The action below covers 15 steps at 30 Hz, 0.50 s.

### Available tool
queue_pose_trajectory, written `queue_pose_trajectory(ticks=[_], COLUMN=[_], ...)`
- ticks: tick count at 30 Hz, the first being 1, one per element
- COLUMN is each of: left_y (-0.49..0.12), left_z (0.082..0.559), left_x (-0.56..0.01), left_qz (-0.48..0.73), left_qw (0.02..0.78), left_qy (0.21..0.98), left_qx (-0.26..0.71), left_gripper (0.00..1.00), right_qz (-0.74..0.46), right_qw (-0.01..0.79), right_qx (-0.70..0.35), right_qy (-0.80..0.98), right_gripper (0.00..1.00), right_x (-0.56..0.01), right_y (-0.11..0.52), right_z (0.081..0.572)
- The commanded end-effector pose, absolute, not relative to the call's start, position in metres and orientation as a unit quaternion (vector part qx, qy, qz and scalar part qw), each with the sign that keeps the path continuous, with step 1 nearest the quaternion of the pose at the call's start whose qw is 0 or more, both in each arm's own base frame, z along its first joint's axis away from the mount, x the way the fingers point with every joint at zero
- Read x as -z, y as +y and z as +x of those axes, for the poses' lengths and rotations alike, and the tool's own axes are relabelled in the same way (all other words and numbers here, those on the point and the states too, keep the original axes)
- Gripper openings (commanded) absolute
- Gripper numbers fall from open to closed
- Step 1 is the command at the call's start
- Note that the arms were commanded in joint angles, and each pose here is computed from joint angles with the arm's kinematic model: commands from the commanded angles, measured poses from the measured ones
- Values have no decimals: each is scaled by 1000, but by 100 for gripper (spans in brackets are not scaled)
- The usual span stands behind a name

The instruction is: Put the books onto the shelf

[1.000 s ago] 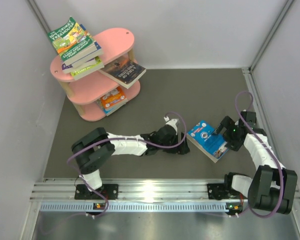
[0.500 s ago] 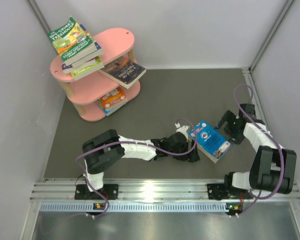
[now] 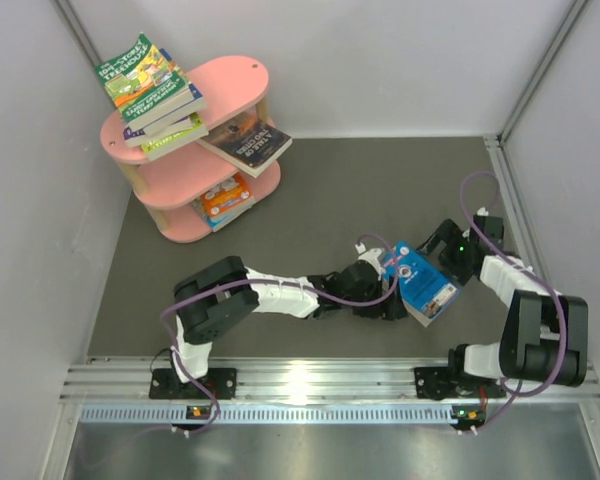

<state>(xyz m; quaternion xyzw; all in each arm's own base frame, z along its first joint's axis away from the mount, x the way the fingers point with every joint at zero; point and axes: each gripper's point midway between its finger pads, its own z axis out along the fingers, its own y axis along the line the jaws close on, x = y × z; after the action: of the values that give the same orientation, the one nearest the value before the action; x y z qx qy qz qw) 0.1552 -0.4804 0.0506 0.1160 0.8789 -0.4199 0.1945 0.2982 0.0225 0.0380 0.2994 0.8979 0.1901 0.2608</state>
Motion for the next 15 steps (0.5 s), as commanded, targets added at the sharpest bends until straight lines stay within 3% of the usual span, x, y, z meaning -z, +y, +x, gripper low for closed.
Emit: queue_pose_trajectory(ticks=[1, 6, 15], left_y=[-469, -434, -376], left_z=[190, 213, 208], left_x=[-66, -67, -49], left_qz=[82, 46, 3], left_qw=[220, 232, 232], left_qy=[868, 875, 890], left_qx=[438, 422, 391], left_gripper=[86, 86, 86], right_qz=[276, 242, 230], right_qw=[171, 141, 130], right_qx=[-235, -267, -274], right_qy=[916, 922, 925], right_gripper=[100, 100, 100], right_x=[-9, -3, 7], right_y=[74, 115, 123], right_z=[239, 201, 187])
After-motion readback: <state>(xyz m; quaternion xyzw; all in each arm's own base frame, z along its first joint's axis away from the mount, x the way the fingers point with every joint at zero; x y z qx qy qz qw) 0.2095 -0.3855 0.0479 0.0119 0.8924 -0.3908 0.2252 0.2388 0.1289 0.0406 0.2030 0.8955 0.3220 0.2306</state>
